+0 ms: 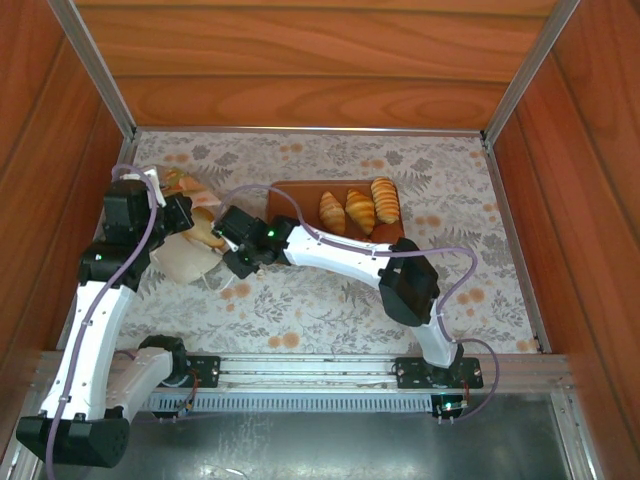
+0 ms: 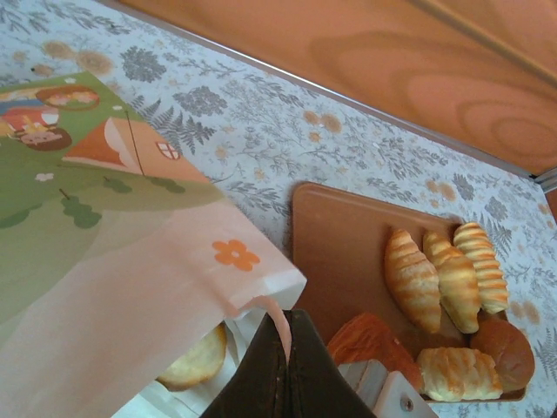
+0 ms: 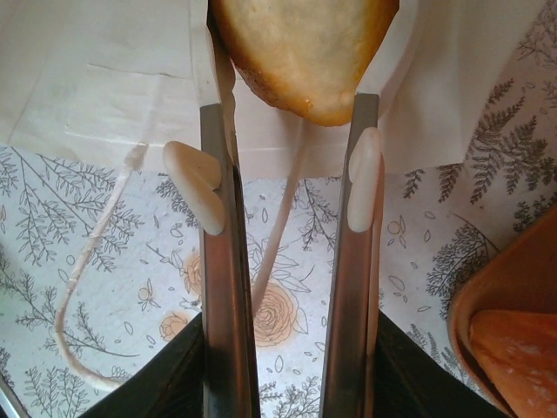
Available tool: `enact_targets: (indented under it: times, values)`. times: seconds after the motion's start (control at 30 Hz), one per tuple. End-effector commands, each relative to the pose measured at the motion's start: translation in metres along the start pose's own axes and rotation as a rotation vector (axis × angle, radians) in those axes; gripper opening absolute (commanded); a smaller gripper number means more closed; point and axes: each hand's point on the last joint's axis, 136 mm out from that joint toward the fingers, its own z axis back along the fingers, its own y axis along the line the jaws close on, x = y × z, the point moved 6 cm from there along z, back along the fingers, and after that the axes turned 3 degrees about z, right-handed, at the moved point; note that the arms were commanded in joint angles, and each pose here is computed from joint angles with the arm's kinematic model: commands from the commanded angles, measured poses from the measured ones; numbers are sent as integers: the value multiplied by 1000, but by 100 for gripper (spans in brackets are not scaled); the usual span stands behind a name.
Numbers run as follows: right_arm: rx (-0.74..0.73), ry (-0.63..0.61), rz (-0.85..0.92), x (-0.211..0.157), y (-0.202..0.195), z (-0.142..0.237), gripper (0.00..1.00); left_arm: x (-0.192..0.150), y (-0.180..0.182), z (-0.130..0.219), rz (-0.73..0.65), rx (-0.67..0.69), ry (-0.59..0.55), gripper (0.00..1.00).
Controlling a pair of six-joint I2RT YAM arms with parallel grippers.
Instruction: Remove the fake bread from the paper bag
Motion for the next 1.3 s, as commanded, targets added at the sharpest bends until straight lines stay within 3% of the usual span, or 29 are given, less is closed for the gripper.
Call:
enact_targets:
  times: [0.0, 0.7, 1.27]
  values:
    - [40, -144, 3, 23, 6, 43, 38, 8, -5, 10, -40, 5, -33, 0]
    - [203, -181, 36, -2, 16, 96, 38, 13, -9, -8, 75, -28, 0, 0]
    - [171, -209, 75, -51, 0, 166, 35, 16, -6, -20, 103, -4, 1, 0]
